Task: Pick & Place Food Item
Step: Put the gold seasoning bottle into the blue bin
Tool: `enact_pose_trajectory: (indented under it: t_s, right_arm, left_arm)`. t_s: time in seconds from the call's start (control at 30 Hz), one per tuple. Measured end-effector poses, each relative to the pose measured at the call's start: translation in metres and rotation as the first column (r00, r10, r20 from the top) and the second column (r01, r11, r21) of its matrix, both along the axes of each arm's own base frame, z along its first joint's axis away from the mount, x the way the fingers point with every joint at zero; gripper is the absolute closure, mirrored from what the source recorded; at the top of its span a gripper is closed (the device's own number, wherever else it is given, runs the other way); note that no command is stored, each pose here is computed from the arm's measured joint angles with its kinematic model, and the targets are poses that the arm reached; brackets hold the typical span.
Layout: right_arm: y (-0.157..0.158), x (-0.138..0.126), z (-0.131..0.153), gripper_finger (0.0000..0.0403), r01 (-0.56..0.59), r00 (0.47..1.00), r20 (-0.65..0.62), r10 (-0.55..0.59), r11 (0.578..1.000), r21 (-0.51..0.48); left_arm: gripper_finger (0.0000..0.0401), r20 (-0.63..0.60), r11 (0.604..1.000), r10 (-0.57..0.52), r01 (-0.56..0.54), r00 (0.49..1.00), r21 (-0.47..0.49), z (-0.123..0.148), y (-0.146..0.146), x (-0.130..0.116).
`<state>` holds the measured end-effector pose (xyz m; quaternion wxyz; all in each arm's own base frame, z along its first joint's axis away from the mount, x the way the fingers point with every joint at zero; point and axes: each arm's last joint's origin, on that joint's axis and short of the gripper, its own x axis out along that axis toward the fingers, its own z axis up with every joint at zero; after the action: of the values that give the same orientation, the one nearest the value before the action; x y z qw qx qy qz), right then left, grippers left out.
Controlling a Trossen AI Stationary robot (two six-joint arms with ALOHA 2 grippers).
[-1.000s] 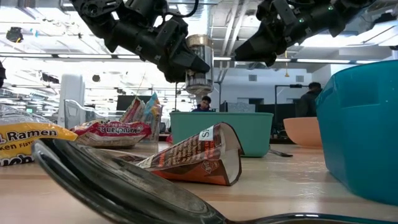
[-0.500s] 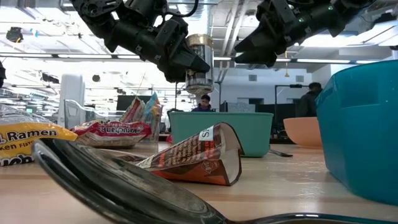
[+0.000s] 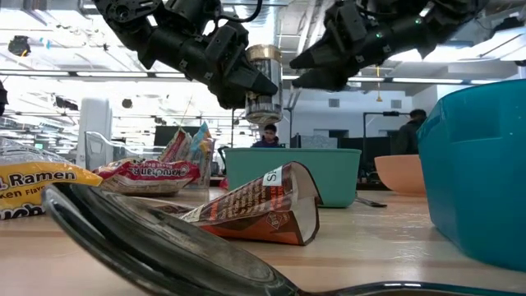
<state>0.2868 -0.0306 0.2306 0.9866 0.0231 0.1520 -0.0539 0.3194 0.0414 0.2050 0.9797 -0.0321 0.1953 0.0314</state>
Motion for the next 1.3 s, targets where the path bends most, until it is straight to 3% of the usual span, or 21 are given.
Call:
enact_pose_trajectory:
  t_s: [0.37, 1.3]
  right_arm:
    - [-0.001, 0.013, -0.005, 0.0066, -0.002, 1.0, 0.0, 0.002, 1.0, -0.011]
    - [-0.001, 0.014, -0.001, 0.0066, -0.001, 0.999, 0.051, 0.002, 1.0, -0.009]
  left_arm:
    - [0.012, -0.003, 1.0, 0.001, -0.001, 1.0, -0.003, 0.0, 0.0, 0.0]
    - [0.012, -0.004, 1.0, 0.002, -0.002, 1.0, -0.004, 0.0, 0.0, 0.0]
